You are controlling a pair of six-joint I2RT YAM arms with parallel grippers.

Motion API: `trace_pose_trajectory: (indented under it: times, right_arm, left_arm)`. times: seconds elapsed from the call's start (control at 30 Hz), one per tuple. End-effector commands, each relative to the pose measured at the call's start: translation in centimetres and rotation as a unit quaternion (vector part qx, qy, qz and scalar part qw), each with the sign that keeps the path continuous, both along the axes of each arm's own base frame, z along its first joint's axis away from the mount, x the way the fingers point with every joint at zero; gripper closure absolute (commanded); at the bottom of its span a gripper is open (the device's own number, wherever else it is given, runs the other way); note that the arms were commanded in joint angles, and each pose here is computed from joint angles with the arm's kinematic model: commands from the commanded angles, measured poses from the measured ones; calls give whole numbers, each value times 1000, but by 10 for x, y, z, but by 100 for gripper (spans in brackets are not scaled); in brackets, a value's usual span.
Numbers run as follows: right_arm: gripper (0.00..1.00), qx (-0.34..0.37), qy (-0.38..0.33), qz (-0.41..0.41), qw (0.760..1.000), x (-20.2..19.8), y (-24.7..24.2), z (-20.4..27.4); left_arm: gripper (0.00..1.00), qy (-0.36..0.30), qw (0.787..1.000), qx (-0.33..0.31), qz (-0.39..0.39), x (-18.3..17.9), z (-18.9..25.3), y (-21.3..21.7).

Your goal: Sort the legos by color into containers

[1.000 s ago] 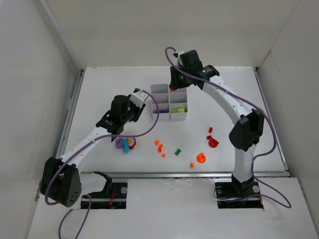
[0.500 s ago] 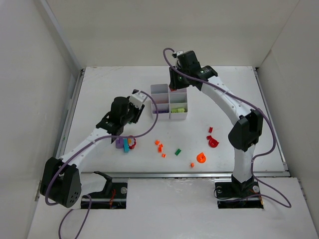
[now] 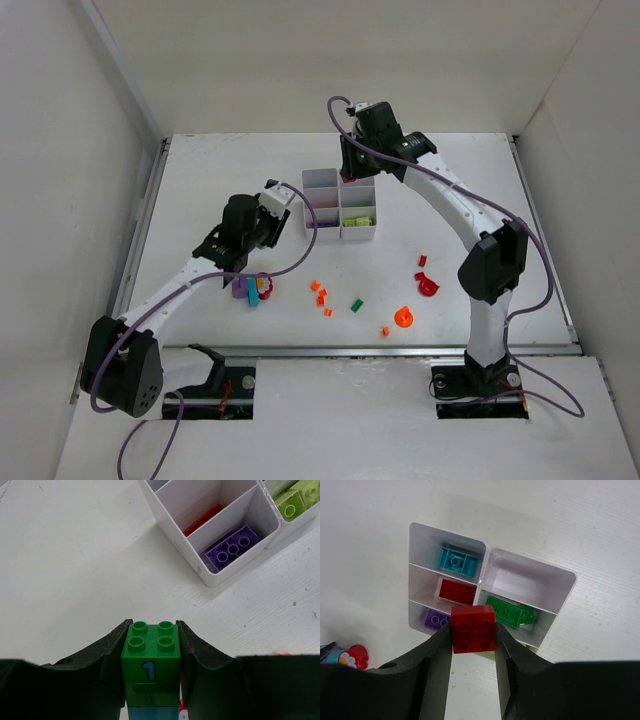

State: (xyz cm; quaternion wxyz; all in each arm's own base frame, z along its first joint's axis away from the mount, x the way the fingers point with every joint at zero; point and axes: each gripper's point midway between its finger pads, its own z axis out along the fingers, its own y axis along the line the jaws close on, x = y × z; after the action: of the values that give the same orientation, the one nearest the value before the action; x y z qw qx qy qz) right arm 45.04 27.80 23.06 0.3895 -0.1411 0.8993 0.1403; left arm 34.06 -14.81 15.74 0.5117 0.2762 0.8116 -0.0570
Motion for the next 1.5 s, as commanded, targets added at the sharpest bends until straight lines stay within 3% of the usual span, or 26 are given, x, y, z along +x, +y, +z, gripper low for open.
trace_pose_trajectory:
  times: [0.0,0.97,1.27,1.47]
  right_arm:
    - [100,10,-34,-11,999,5,-4,29]
    - [100,9,-31,-25,999,3,-8,17]
    - [100,44,-89,39,994,-8,2,32]
    - [100,13,-104,79,991,-18,9,19]
  left_arm:
    - [100,-32,999,-24,1,3,20,-3]
    - [100,-27,998,-23,46,2,4,11]
    - [100,-39,992,-49,111,59,34,15]
    - [100,-24,989,-66,129,93,34,23]
